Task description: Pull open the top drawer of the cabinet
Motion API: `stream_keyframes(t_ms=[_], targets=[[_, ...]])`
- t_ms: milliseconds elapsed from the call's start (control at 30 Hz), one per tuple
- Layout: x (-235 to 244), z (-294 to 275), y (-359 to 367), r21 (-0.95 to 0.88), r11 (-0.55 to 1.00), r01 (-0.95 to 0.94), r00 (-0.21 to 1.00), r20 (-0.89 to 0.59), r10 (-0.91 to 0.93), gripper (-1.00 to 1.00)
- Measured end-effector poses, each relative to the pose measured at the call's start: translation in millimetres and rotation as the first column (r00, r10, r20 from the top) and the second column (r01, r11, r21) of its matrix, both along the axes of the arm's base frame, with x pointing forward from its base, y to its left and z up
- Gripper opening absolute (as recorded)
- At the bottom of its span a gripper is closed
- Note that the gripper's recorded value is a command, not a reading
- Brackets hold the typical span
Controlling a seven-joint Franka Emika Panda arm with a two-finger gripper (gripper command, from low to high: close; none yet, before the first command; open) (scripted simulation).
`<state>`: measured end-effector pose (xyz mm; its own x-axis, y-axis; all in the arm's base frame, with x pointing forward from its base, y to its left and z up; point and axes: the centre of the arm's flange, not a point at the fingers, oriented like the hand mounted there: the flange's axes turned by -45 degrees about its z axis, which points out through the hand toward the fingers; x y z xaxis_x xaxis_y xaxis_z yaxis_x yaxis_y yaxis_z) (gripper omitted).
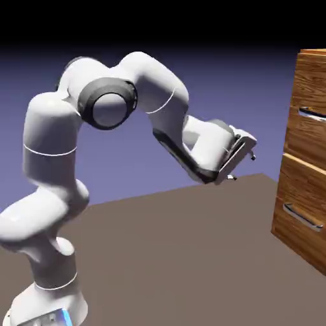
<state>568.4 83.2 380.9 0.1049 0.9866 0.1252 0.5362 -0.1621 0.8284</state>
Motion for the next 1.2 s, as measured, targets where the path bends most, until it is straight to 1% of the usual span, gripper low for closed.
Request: stream_keyframes(t_ms=[333, 500, 667, 733, 933, 967, 1033, 1200], targets=[[34, 49, -51, -0.073, 0.994, -0.081, 0.964, 0.246, 0.097, 0.0], [48, 87, -94, -0.116, 0.991, -0.071, 0.914, 0.39, 0.111, 0.0], [54, 131, -151, -0.162, 0.987, -0.021, 0.839, 0.534, 0.106, 0.0], [54, 131, -152, -0.162, 0.987, -0.021, 0.837, 0.536, 0.106, 0.0], [101, 132, -152, -0.161, 0.987, -0.02, 0.837, 0.537, 0.105, 0.0], [104, 131, -152, -0.162, 0.987, -0.021, 0.837, 0.536, 0.106, -1.0], [104, 131, -152, -0.162, 0.987, -0.021, 0.837, 0.536, 0.106, -1.0], [65, 131, -152, -0.162, 0.987, -0.021, 0.838, 0.536, 0.106, -1.0]])
